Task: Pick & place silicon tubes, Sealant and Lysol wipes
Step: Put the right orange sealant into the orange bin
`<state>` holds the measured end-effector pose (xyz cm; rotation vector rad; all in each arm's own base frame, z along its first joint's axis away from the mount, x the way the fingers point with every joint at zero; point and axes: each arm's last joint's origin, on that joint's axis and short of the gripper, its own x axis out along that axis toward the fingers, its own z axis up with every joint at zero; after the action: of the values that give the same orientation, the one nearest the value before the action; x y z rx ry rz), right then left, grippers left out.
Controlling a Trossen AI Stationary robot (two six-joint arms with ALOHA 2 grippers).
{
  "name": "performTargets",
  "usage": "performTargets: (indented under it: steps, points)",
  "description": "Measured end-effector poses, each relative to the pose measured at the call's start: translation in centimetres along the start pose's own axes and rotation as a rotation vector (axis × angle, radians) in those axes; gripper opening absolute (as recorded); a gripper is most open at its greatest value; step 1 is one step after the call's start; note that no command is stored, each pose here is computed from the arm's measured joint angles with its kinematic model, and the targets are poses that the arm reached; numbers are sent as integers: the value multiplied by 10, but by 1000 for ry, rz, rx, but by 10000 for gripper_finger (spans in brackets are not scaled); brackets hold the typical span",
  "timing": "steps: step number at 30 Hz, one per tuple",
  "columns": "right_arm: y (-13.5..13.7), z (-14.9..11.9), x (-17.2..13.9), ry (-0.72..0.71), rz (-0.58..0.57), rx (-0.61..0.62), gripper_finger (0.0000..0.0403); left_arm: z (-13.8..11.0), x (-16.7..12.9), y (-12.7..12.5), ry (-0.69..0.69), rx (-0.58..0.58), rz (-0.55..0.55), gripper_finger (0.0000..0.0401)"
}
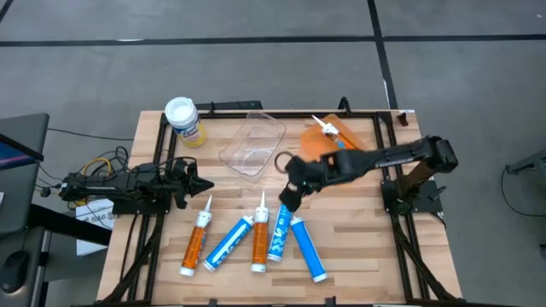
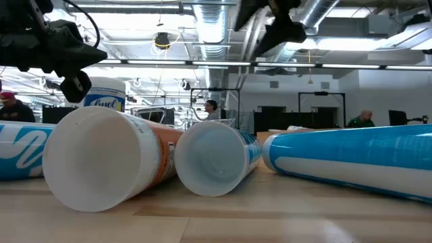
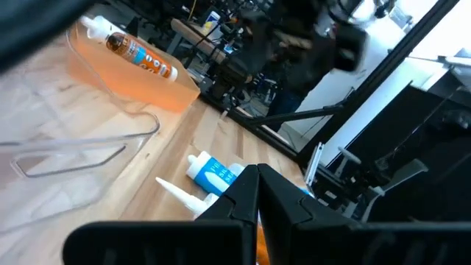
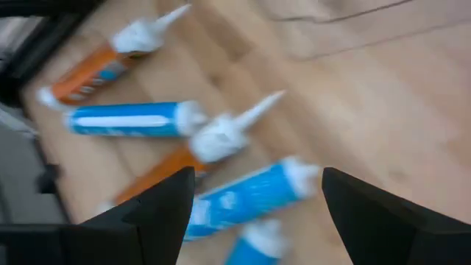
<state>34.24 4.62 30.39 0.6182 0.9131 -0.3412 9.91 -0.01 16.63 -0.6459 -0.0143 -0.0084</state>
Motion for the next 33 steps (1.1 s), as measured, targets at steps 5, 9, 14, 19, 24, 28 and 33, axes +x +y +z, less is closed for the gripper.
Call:
performTargets:
  steps: [5, 9, 14, 19, 24, 28, 33]
  points:
    - [20, -14, 29, 41, 46, 76, 291, 0, 0, 0, -1, -52, -1, 0]
    - [32, -19, 48, 62, 113, 103, 291, 1, 0, -1, -8, -55, -7, 0]
    - [39, -24, 58, 49, 126, 92, 291, 5, 0, -4, -46, -86, -40, 0]
    - [42, -27, 50, -42, 71, -30, 291, 16, -3, -16, -54, -24, -187, 0]
    - [37, -28, 27, -74, 0, -106, 291, 47, -11, -45, -58, 60, -357, 0]
    - [27, -34, 8, -81, -124, -116, 291, 66, -2, -64, 27, 98, -402, 0]
    - [20, -41, -24, -120, -186, -121, 291, 83, 40, -87, 186, 142, -357, 0]
